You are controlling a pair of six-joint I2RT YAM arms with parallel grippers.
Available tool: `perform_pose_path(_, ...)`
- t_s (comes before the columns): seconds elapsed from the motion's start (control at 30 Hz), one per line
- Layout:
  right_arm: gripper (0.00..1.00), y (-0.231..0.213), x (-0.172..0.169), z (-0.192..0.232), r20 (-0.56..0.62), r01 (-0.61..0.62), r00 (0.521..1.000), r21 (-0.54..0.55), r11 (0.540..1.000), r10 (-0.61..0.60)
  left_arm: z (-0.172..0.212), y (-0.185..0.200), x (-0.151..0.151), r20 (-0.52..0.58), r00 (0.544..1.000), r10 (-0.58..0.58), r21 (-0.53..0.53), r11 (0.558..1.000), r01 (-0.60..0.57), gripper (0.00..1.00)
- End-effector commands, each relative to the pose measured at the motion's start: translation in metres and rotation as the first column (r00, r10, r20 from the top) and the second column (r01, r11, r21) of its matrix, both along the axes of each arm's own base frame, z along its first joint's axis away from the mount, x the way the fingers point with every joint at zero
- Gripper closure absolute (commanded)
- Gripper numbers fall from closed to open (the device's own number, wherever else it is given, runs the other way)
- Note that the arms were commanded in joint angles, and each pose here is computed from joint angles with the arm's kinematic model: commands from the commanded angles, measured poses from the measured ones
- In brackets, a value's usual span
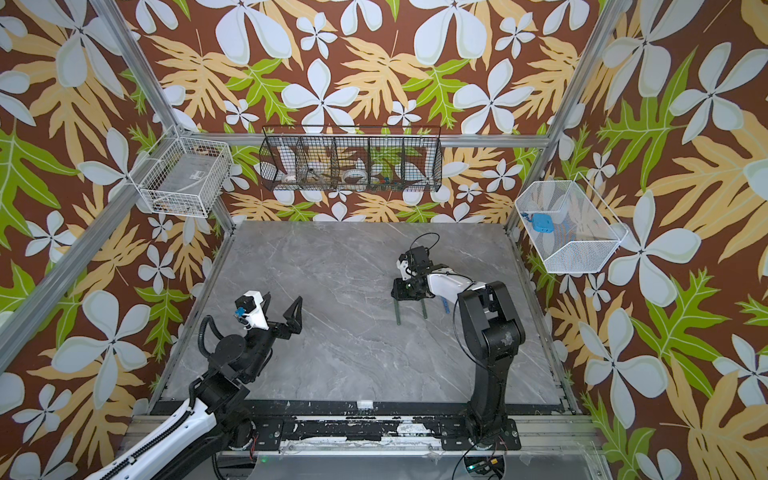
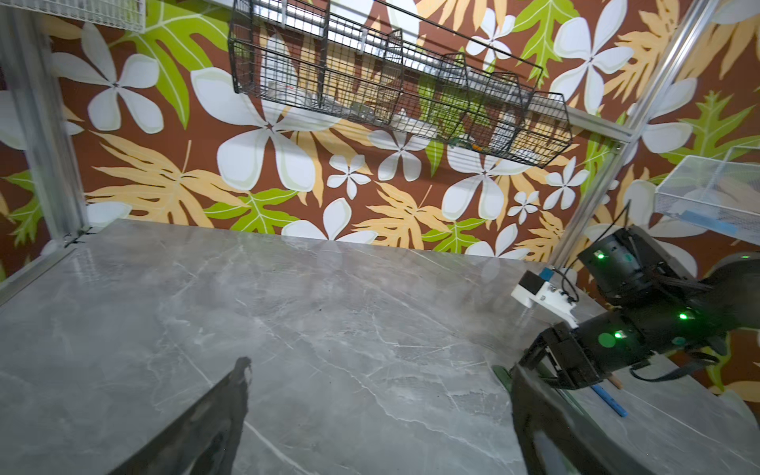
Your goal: Insert the pens into the pen caps
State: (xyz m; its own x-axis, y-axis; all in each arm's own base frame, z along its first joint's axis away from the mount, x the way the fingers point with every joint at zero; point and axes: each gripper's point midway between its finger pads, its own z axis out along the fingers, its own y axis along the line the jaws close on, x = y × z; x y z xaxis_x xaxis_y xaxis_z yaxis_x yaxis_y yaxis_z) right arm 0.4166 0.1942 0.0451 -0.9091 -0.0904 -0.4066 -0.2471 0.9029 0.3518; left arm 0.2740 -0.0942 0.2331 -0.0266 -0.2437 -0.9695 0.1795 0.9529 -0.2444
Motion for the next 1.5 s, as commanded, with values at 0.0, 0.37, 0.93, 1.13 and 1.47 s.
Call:
perform_pose_path(0.0, 0.54, -0.004, 0.009, 0.007, 0.034, 0.000, 0.999, -0.011, 1.000, 0.000, 0.006, 0.017, 0.005, 0.016, 0.994, 0.109, 0.009, 0.994, -0.109, 0.00)
perform_pose_path(0.37, 0.36, -0.094, 0.011, 0.090, 0.466, 0.247, 0.867, -0.097, 0.964, -0.175, -0.032, 0.109, 0.036, -0.091, 0.863, 0.496, 0.035, 0.868, -0.495, 0.00)
perform_pose_path(0.93, 0.13, -0.240, -0.073, 0.091, 0.842, 0.706, 0.410, -0.051, 0.706, -0.350, -0.072, 0.121, 0.064, -0.009, 0.901, 0.433, 0.111, 0.896, -0.430, 0.00)
perform_pose_path(1.13, 0.00, -0.222, -0.072, 0.085, 0.904, 0.620, 0.344, -0.015, 0.785, -0.255, -0.082, 0.122, 0.070, -0.044, 0.895, 0.444, 0.129, 0.891, -0.435, 0.00)
perform_pose_path(1.47, 0.01, -0.232, -0.057, 0.073, 0.853, 0.670, 0.423, -0.067, 0.739, -0.306, -0.081, 0.122, 0.070, -0.030, 0.896, 0.443, 0.130, 0.891, -0.435, 0.00)
